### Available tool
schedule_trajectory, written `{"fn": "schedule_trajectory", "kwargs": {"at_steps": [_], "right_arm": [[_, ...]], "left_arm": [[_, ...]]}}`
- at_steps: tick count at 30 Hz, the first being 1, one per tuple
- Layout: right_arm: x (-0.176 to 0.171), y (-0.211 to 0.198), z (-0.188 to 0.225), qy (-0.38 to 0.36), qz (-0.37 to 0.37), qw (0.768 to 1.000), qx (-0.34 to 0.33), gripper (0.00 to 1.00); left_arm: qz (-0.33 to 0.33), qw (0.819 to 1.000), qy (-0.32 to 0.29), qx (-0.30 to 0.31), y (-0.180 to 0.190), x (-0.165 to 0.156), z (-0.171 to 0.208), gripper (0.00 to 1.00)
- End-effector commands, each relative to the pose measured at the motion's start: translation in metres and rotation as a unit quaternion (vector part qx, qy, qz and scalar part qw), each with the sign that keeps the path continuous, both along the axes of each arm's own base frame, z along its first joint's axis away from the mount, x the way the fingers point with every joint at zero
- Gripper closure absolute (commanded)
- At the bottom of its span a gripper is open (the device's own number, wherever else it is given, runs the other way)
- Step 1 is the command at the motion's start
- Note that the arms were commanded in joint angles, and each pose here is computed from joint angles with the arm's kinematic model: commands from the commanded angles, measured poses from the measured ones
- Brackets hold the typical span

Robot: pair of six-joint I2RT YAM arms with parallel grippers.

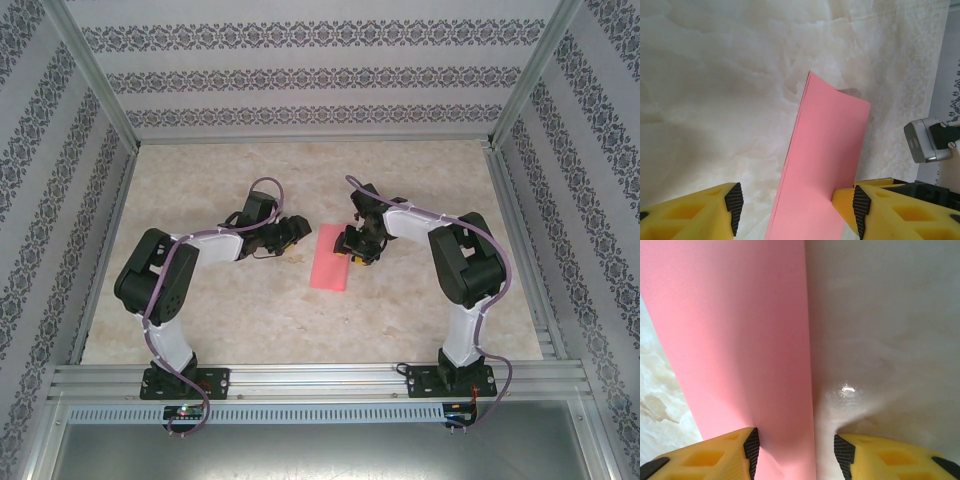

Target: Fold a paper plane with a square sheet of paper (pick it up from the middle)

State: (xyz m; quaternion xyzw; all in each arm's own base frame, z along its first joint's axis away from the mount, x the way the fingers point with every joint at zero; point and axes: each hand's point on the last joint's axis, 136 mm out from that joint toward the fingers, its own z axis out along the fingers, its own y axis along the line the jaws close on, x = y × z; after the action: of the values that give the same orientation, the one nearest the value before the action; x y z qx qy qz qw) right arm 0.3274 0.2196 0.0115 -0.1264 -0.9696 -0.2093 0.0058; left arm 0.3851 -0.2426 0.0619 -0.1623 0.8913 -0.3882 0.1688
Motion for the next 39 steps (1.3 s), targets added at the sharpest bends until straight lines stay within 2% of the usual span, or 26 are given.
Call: {"fn": "schedule_trajectory", "kwargs": {"at_steps": [1, 20, 39], "right_arm": [[-0.036, -0.040, -0.070, 0.074, -0.010, 0.990, -0.118, 0.50], [-0.041, -0.047, -0.082, 0.088, -0.005, 0.986, -0.139, 0.47], [-0.045, -0.049, -0.093, 0.097, 0.013, 0.984, -0.148, 0.46]], "left_arm": [[-0.015, 1.000, -0.002, -0.007, -0.003, 0.001, -0.001, 0.38], [-0.031, 0.999, 0.005, -0.012, -0.013, -0.004, -0.003, 0.43], [-0.076, 0.997, 0.014, -0.030, -0.041, -0.005, -0.005, 0.61]]}}
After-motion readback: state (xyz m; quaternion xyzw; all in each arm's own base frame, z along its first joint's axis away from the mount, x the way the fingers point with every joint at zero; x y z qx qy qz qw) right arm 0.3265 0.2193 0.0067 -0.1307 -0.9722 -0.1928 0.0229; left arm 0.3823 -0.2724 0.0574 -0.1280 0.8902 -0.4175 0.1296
